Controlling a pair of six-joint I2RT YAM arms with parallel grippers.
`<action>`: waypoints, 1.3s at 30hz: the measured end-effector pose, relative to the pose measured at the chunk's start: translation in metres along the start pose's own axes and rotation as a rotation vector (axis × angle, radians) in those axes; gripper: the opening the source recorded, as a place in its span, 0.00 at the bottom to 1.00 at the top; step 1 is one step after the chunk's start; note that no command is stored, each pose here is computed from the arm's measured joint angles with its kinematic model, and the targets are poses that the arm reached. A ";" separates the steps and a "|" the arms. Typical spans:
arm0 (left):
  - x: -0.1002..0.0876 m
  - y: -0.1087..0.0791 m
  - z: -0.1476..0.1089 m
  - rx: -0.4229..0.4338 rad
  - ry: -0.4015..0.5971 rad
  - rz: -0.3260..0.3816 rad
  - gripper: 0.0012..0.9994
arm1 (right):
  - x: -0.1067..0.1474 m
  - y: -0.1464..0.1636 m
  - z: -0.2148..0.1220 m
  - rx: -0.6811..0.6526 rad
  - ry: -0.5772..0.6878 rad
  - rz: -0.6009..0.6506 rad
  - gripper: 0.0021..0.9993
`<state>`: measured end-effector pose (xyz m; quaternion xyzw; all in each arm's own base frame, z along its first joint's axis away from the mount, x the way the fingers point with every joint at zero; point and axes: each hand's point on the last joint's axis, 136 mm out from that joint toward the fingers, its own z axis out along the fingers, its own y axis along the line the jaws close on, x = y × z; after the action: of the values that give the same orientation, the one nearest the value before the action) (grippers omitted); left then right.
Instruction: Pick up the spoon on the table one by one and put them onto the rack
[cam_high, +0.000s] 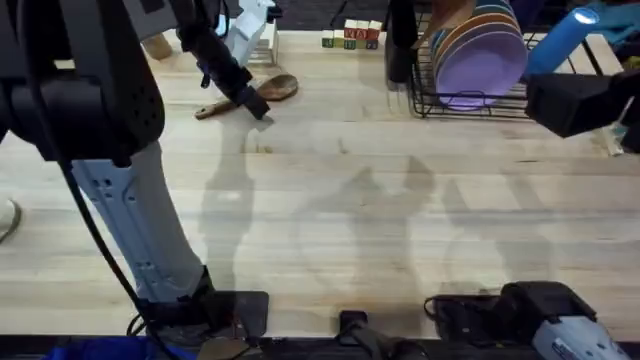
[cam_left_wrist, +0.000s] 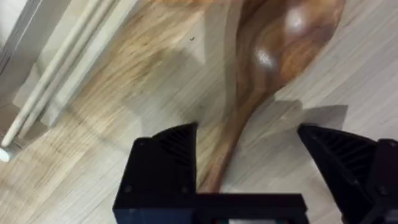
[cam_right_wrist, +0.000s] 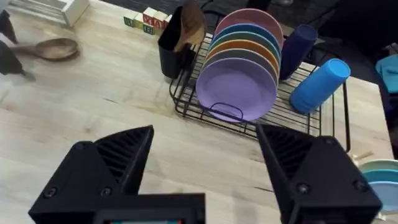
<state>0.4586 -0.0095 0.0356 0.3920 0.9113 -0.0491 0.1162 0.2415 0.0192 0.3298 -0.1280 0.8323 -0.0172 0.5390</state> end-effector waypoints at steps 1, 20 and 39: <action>0.000 0.000 0.000 0.000 0.000 0.000 0.99 | 0.000 0.000 0.000 0.000 0.000 0.000 0.99; -0.005 -0.002 0.000 0.012 -0.026 0.010 0.41 | 0.000 0.000 0.000 0.000 0.000 0.000 0.99; -0.008 -0.005 0.001 0.024 -0.036 0.000 0.09 | 0.000 0.000 0.000 0.000 0.000 0.000 0.99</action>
<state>0.4605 -0.0183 0.0368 0.3925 0.9084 -0.0672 0.1277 0.2416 0.0192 0.3299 -0.1281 0.8322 -0.0173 0.5392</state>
